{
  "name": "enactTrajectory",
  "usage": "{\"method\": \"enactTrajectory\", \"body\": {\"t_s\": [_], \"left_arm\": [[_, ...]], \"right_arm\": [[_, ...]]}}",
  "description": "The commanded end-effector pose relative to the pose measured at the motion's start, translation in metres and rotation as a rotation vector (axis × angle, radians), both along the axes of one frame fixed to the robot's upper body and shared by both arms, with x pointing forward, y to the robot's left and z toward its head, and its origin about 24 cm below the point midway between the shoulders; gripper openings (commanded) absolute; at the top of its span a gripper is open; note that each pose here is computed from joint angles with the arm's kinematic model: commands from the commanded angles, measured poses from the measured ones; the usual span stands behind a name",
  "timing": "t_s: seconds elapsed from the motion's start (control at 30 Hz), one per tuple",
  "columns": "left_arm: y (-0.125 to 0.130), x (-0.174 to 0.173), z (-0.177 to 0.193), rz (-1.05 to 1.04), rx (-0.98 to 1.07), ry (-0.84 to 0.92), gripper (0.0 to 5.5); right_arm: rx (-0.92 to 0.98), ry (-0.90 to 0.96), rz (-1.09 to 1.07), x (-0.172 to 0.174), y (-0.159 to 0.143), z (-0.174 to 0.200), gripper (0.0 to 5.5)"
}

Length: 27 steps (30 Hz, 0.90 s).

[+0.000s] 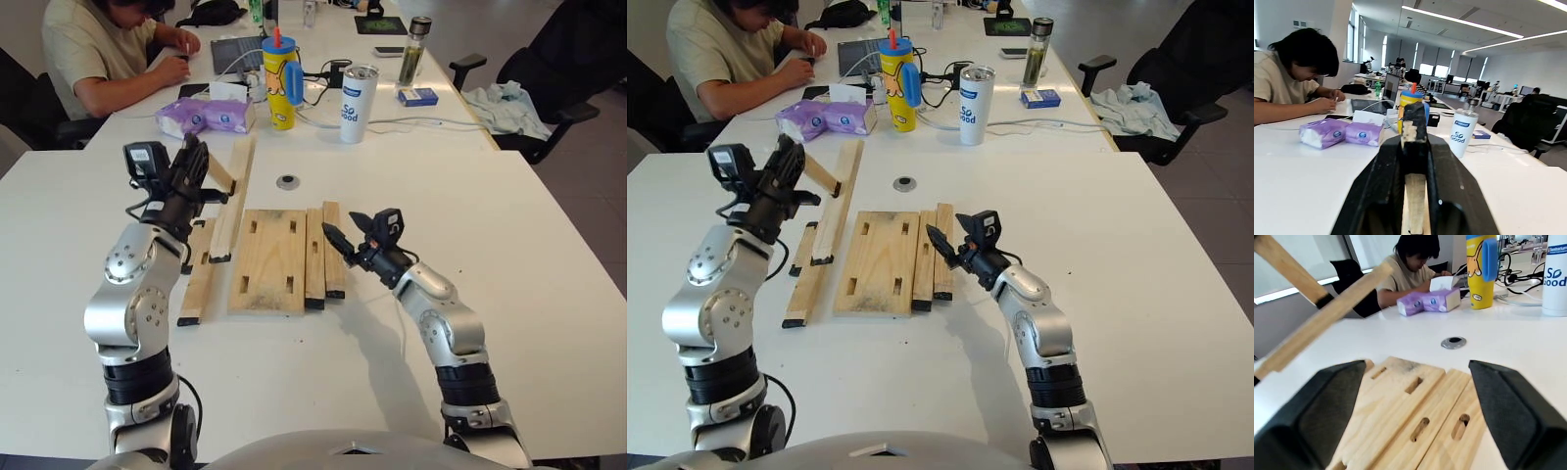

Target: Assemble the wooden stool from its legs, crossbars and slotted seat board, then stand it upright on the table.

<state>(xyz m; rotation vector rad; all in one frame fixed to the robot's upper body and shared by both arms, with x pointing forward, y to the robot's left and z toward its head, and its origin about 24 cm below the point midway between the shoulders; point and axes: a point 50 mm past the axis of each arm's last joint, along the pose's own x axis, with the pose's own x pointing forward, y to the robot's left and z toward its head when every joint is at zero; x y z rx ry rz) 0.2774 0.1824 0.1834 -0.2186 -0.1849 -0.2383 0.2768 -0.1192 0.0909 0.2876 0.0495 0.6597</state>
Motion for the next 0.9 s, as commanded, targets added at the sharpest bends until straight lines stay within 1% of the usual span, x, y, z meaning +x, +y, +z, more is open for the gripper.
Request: {"method": "enactTrajectory", "body": {"t_s": [0.03,0.1,0.13,0.2,0.23,0.33,0.6,0.73,0.9], "left_arm": [[-0.004,0.006,0.002,-0.136,-0.1,0.013,0.42],[-0.006,0.008,0.003,-0.203,-0.142,0.017,0.42],[-0.007,0.009,0.004,-0.248,-0.172,0.024,0.42],[-0.009,0.011,0.007,-0.332,-0.207,0.031,0.42],[-0.012,0.012,0.009,-0.397,-0.233,0.04,0.42],[-0.02,0.012,0.015,-0.569,-0.306,0.062,0.42],[-0.022,0.012,0.026,-0.762,-0.443,0.108,0.42],[-0.025,0.009,0.025,-0.817,-0.489,0.137,0.42],[-0.03,0.003,0.024,-0.91,-0.544,0.184,0.42]], "right_arm": [[0.191,-0.008,0.082,0.007,-0.014,0.022,4.59],[0.289,0.015,0.144,0.007,-0.019,0.029,4.83],[0.334,0.032,0.176,0.006,-0.023,0.031,5.04],[0.391,0.073,0.241,0.003,-0.027,0.034,5.35],[0.418,0.099,0.273,0.001,-0.031,0.034,5.4],[0.511,0.163,0.367,-0.006,-0.039,0.036,5.4],[0.705,0.219,0.464,-0.006,-0.051,0.054,5.4],[0.752,0.208,0.512,-0.008,-0.053,0.064,5.4],[0.736,0.225,0.573,-0.013,-0.048,0.069,5.4]]}}
